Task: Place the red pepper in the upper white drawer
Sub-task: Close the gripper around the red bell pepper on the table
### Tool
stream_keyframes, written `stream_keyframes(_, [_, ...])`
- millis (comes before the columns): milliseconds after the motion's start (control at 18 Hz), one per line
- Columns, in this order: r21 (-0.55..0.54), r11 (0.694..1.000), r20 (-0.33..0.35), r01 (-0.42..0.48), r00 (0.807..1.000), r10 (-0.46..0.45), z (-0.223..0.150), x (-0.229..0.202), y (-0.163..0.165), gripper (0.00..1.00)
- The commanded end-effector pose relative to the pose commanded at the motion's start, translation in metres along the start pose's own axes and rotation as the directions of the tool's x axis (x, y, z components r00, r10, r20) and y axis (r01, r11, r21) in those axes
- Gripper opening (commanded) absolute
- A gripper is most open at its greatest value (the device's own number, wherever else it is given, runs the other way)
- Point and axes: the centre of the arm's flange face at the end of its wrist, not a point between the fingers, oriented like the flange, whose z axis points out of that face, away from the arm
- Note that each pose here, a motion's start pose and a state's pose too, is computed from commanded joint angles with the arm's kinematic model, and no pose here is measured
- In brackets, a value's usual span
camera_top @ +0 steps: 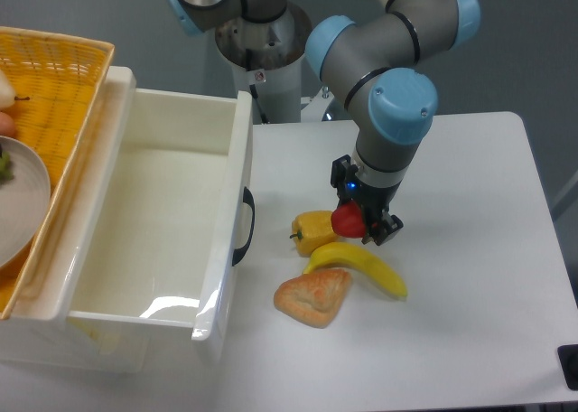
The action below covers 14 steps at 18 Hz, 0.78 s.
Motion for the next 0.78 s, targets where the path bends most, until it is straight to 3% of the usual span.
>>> stream_keyframes(778, [0.001,0.999,0.013,0.054,0.998,-0.054,-0.028,0.017,0.001,0.45])
